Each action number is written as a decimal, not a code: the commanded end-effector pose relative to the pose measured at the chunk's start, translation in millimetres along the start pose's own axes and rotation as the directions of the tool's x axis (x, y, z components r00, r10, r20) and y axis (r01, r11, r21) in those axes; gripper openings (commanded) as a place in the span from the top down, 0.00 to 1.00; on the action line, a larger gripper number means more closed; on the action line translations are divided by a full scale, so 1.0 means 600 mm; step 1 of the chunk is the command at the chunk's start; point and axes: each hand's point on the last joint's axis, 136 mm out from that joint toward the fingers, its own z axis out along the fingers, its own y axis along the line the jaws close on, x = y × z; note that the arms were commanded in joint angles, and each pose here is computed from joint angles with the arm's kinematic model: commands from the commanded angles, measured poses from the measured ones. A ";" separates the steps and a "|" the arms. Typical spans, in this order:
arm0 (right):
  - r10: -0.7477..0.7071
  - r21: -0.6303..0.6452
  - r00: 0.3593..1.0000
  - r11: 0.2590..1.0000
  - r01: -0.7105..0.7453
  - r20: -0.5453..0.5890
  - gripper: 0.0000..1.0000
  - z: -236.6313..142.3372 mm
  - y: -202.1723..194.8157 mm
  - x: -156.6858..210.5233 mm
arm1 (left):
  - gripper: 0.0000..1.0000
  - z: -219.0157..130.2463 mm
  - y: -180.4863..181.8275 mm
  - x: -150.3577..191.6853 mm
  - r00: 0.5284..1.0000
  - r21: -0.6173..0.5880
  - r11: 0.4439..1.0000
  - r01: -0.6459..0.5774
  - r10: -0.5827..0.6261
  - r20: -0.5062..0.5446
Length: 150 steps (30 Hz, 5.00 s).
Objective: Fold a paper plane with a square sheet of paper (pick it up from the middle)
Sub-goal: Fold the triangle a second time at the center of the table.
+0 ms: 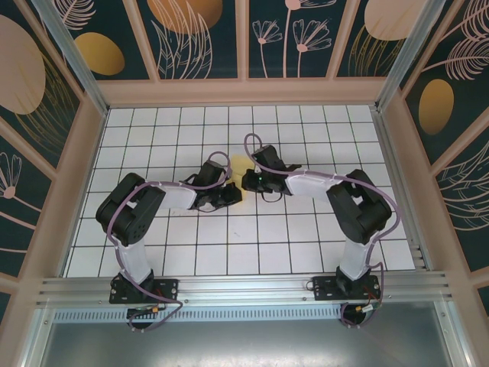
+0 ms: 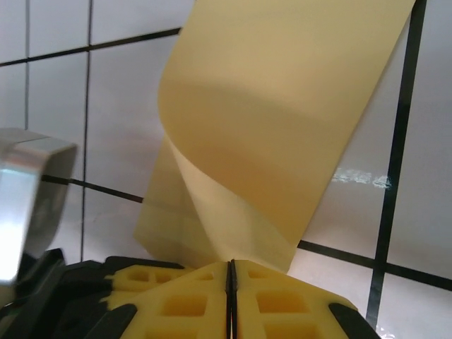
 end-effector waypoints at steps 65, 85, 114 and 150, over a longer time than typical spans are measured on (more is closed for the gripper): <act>0.037 0.173 0.990 0.985 -0.013 -0.135 0.93 0.091 -0.102 0.030 | 0.89 -0.006 0.033 -0.121 0.972 -0.132 0.983 0.130 -0.100 0.211; 0.032 0.216 0.987 0.976 0.003 -0.158 0.93 0.097 -0.122 0.041 | 0.83 -0.048 -0.033 -0.155 0.958 -0.035 0.995 0.099 -0.085 0.273; 0.037 0.239 0.984 0.971 0.006 -0.175 0.94 0.100 -0.141 0.051 | 0.86 -0.007 0.104 -0.147 0.966 -0.294 0.946 0.137 -0.061 0.252; 0.043 0.233 0.982 0.972 0.000 -0.181 0.94 0.101 -0.143 0.055 | 0.87 -0.008 0.076 -0.170 0.969 -0.222 0.971 0.089 -0.033 0.244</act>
